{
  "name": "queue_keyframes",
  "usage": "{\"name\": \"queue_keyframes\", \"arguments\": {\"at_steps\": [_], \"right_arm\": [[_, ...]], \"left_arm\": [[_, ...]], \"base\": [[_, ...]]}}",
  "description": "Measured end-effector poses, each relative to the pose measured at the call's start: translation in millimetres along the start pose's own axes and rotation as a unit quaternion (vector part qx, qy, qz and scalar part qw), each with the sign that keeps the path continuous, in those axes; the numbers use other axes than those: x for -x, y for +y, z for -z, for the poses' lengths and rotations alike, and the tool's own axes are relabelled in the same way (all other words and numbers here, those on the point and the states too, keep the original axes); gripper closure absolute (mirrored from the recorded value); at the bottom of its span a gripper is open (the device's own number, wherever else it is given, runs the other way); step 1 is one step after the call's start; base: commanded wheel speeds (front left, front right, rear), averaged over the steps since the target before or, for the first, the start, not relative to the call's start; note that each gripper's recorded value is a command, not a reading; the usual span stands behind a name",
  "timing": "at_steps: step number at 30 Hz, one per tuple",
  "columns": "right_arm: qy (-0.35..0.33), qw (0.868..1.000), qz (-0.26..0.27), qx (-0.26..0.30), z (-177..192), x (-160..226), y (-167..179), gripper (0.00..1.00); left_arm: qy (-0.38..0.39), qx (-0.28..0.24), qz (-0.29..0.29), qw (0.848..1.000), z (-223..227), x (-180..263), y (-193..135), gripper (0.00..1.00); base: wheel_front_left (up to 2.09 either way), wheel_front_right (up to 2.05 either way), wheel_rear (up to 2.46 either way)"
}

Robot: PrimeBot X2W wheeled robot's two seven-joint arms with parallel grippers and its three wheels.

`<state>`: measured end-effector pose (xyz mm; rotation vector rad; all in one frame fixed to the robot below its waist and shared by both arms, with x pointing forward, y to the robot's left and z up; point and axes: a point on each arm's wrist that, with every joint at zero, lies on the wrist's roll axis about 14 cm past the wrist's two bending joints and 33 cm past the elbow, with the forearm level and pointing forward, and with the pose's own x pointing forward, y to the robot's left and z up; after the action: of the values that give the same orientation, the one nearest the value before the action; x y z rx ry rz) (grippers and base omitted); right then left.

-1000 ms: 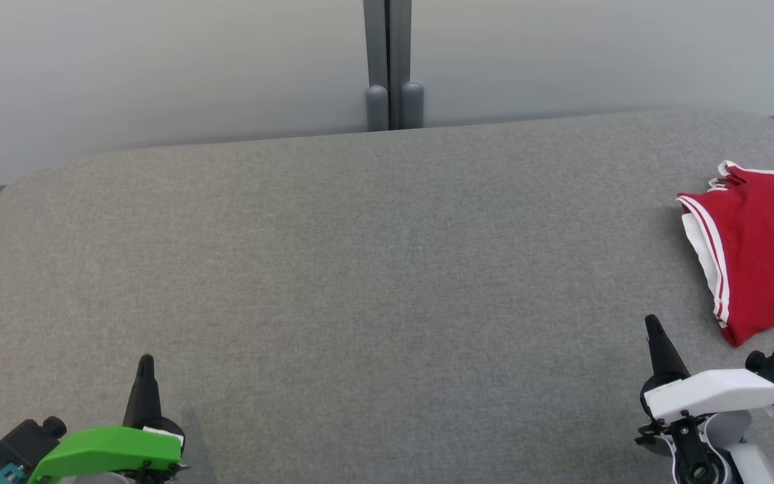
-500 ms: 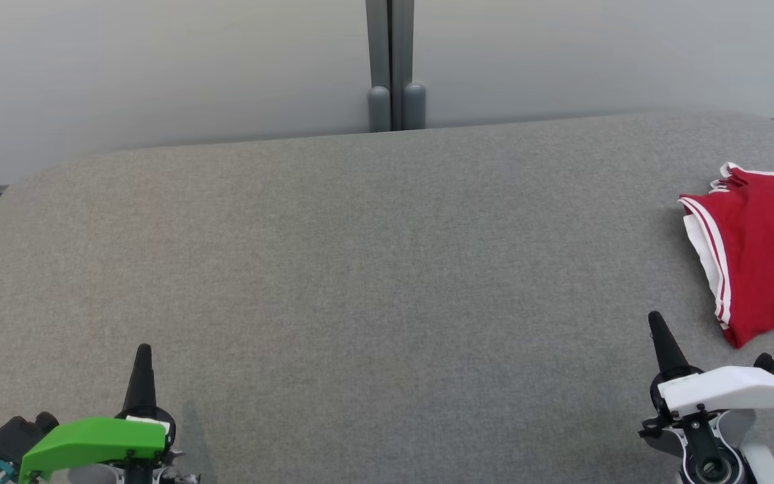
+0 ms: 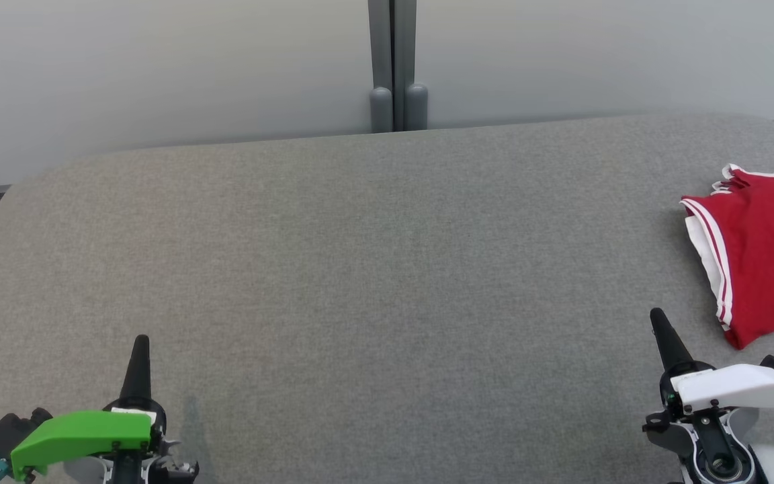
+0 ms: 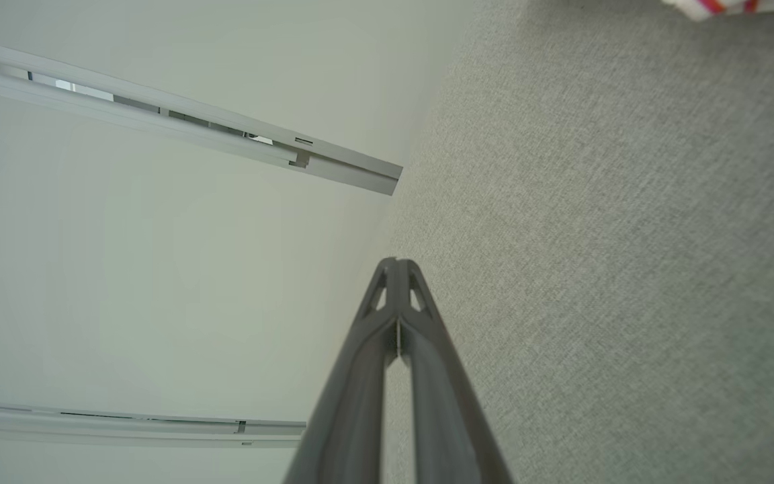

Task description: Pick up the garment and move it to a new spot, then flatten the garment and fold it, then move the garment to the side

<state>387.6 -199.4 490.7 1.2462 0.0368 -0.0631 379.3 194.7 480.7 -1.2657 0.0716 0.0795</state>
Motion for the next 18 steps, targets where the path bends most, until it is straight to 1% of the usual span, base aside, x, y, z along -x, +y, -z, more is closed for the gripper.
{"name": "queue_keyframes", "arguments": {"at_steps": [18], "right_arm": [[0.004, 0.997, -0.013, -0.075, -2, -1, 7, 1.00]], "left_arm": [[0.001, 0.069, 0.020, 0.997, -5, -4, -13, 1.00]], "base": [[0.00, 0.00, 0.00]]}}
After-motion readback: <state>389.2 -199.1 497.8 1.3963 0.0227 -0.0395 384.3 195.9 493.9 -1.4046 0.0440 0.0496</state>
